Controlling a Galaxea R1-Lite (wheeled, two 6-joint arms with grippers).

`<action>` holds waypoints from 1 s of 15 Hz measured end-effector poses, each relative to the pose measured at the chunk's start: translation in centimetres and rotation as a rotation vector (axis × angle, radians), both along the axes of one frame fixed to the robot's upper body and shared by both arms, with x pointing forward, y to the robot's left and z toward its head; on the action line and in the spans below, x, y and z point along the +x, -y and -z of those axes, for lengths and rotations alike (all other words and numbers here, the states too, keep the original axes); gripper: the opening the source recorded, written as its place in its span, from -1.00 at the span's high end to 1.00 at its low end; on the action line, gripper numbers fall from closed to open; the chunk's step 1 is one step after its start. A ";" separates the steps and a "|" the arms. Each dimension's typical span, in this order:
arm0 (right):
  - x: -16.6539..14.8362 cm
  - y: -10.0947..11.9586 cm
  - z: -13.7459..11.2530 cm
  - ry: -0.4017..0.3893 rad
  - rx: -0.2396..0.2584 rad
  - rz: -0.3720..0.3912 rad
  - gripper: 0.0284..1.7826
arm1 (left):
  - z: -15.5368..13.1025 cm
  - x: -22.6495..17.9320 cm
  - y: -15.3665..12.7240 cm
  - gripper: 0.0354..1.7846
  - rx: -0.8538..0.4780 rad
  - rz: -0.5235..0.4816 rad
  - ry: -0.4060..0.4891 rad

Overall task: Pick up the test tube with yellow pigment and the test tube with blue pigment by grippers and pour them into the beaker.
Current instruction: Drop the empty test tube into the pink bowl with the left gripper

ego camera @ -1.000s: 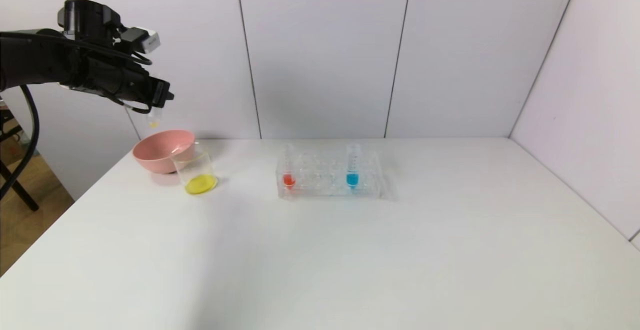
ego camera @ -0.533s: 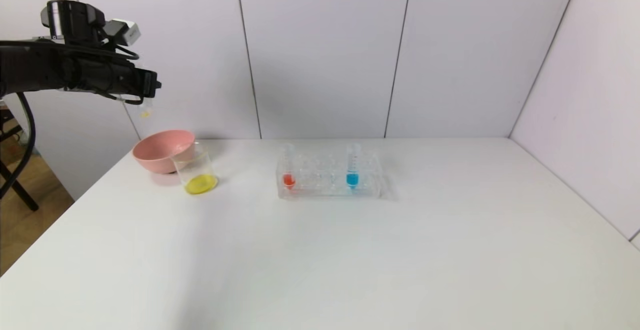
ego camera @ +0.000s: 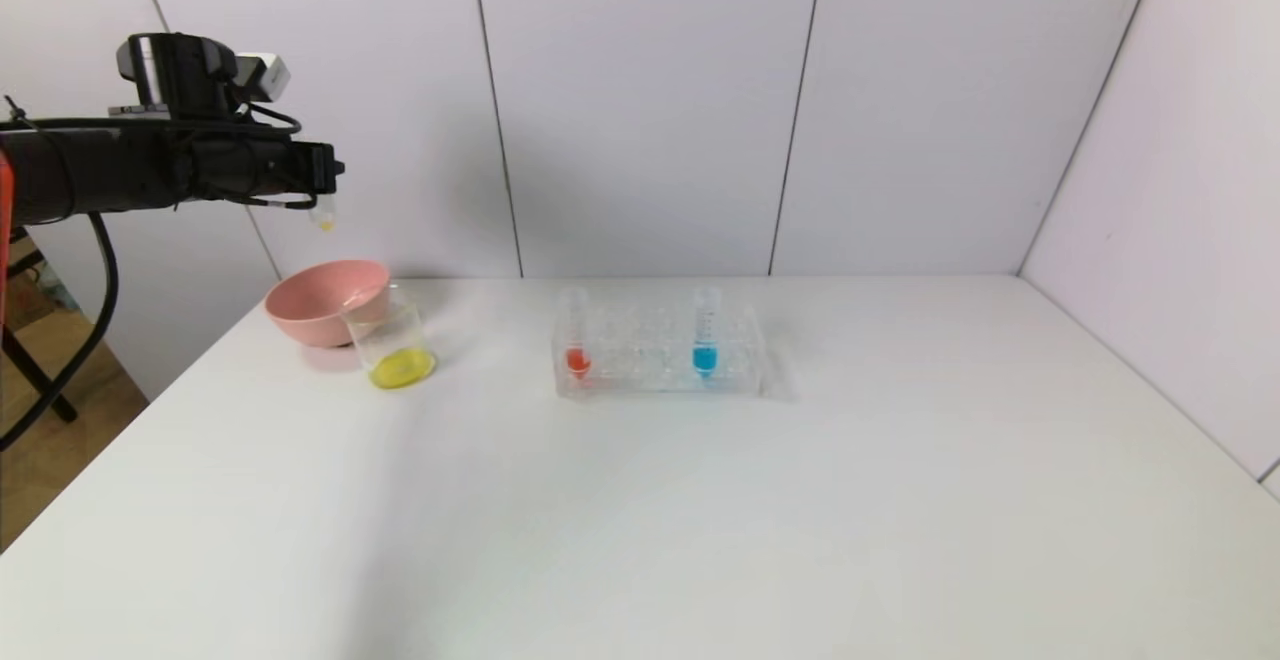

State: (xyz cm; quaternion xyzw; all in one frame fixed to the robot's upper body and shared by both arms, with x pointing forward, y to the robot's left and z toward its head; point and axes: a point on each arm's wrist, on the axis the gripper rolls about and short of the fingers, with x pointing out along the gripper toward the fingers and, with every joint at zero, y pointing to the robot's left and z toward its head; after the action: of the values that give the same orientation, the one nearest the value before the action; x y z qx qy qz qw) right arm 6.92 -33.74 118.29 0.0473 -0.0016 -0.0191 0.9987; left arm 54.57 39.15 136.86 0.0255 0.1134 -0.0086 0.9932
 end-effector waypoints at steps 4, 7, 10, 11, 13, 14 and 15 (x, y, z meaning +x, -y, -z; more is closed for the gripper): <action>0.0 0.0 0.0 0.000 0.000 0.000 -0.92 | 1.5 0.8 0.1 0.42 -0.013 0.043 -0.017; 0.0 0.0 0.0 0.000 0.000 0.000 -0.92 | 2.3 1.1 0.0 0.42 -0.018 0.047 -0.043; 0.0 0.0 0.0 0.000 0.000 0.000 -0.92 | 2.7 1.1 -0.1 0.42 -0.019 0.043 -0.057; 0.0 0.0 0.0 0.000 0.000 0.000 -0.92 | 2.8 1.1 -0.3 0.42 -0.020 0.038 -0.060; 0.0 0.0 0.0 0.000 0.000 0.000 -0.92 | 3.2 1.0 -0.5 0.43 -0.021 0.032 -0.076; 0.0 0.0 0.0 0.000 0.000 0.000 -0.92 | 3.3 0.9 -0.6 0.42 -0.018 0.030 -0.084; 0.0 0.0 0.0 0.000 0.000 0.000 -0.92 | 3.4 0.7 -0.9 0.40 -0.018 0.025 -0.097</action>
State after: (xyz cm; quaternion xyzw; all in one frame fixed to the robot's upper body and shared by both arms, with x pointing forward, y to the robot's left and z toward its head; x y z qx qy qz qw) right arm 6.92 -33.73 118.29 0.0473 -0.0017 -0.0193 0.9987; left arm 55.26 40.01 133.47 0.0178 0.1609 -0.0234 0.9865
